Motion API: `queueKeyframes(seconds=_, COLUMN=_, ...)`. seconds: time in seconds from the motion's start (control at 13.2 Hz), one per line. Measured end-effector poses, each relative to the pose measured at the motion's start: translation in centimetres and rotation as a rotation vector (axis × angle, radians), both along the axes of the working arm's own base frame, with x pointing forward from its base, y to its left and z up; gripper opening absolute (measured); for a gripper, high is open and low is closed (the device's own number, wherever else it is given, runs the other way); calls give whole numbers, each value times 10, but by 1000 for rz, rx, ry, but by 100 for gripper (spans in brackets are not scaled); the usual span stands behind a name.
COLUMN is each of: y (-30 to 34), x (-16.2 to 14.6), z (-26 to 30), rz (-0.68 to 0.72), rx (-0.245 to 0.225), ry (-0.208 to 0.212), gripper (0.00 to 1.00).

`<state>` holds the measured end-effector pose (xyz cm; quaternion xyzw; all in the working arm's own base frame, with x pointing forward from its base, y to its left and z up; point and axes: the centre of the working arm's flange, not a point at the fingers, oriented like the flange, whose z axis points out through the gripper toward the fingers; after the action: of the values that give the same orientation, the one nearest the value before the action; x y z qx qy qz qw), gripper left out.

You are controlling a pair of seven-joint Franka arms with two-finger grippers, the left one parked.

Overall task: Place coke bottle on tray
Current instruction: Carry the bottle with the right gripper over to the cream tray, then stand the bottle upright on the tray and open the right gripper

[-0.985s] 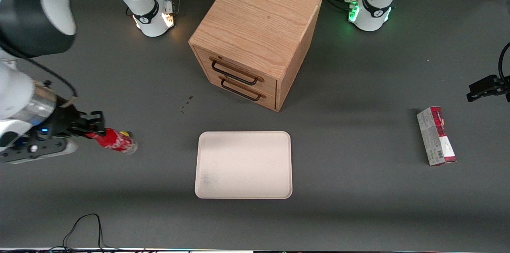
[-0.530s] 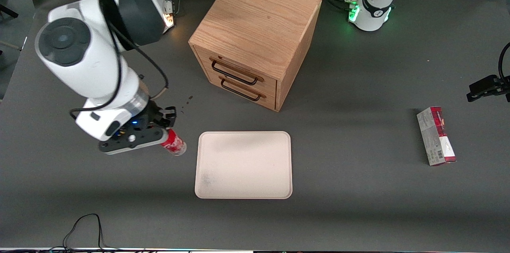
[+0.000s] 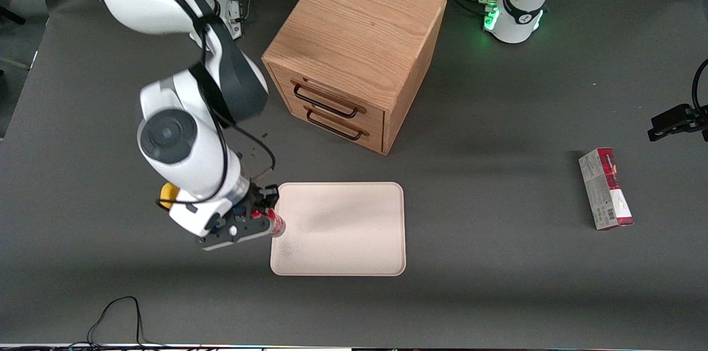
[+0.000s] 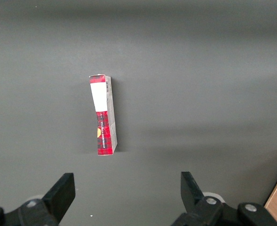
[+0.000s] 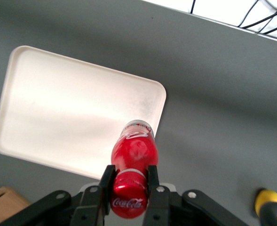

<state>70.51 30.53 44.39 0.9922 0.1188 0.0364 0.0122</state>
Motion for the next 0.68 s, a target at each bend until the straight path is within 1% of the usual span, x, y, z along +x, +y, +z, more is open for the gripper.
queueKeyframes(seconds=0.15, y=-4, x=12, z=-38, rz=-7, rx=18, ry=16, gripper=32)
queueKeyframes(seconds=0.3, y=-6, x=19, z=-58, rz=-9, rx=51, ry=29, gripper=32)
queueKeyframes(seconds=0.45, y=-9, x=25, z=-71, rz=-15, rx=69, ry=22, gripper=32)
queueKeyframes(seconds=0.68, y=-8, x=30, z=-98, rz=-18, rx=75, ry=16, gripper=32)
